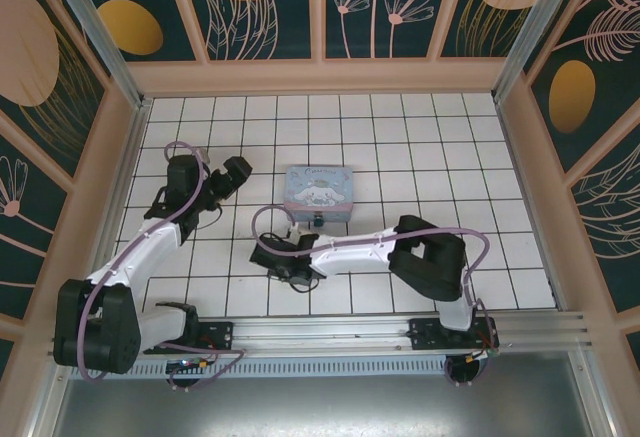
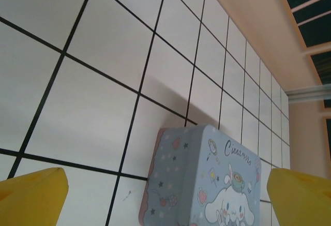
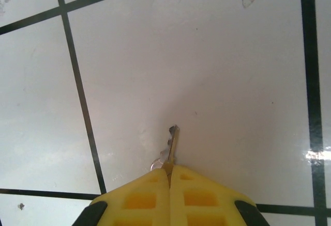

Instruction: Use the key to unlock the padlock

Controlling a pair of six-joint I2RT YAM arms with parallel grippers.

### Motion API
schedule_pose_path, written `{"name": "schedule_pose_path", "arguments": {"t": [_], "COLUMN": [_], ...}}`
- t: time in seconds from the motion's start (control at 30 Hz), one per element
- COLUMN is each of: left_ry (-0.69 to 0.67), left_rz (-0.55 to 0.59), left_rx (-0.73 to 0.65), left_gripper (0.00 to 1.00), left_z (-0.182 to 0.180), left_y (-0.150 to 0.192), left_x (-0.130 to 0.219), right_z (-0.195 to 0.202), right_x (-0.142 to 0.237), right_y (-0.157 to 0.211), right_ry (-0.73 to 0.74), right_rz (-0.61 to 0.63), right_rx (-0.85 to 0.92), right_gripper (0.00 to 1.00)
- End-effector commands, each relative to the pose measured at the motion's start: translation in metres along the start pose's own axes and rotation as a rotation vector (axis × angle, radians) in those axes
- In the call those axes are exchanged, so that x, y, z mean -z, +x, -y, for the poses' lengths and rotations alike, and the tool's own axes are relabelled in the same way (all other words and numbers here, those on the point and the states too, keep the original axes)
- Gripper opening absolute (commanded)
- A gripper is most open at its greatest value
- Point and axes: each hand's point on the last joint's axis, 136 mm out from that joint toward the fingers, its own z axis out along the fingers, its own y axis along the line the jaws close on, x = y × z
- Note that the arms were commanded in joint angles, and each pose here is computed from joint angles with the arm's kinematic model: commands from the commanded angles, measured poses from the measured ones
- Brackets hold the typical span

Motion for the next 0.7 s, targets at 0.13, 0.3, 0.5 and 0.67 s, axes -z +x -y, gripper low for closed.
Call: {"name": "schedule_pose_path", "arguments": {"t": [0.13, 0.3, 0.5, 0.67], "left_ry": [0.095, 0.148, 0.198, 0.231], "left_rz": [-0.068, -0.102, -0.139, -0.169], "left_rx": [-0.048, -0.054, -0.064, -0.076], "left_gripper": [0.99, 0.98, 0.98, 0.99], "left_z": [0.012, 0.019, 0.027, 0.033], "left_y": [0.016, 0.024, 0.033, 0.04], "left_x": [0.006, 0.009, 0.015, 0.015], "right_z": [0.018, 0.019, 0.021, 0.026], "right_x": [0.006, 0.017, 0.031, 0.043], "right_y": [-0.009, -0.017, -0.028, -0.036], "right_ry": [-0.032, -0.062, -0.106, -0.145], "right_rz": [0.032, 0.055, 0.084, 0.114], "right_rx": [0.105, 0.148, 0.154, 0.14], "right_gripper": [0.0, 0.0, 0.0, 0.0]}}
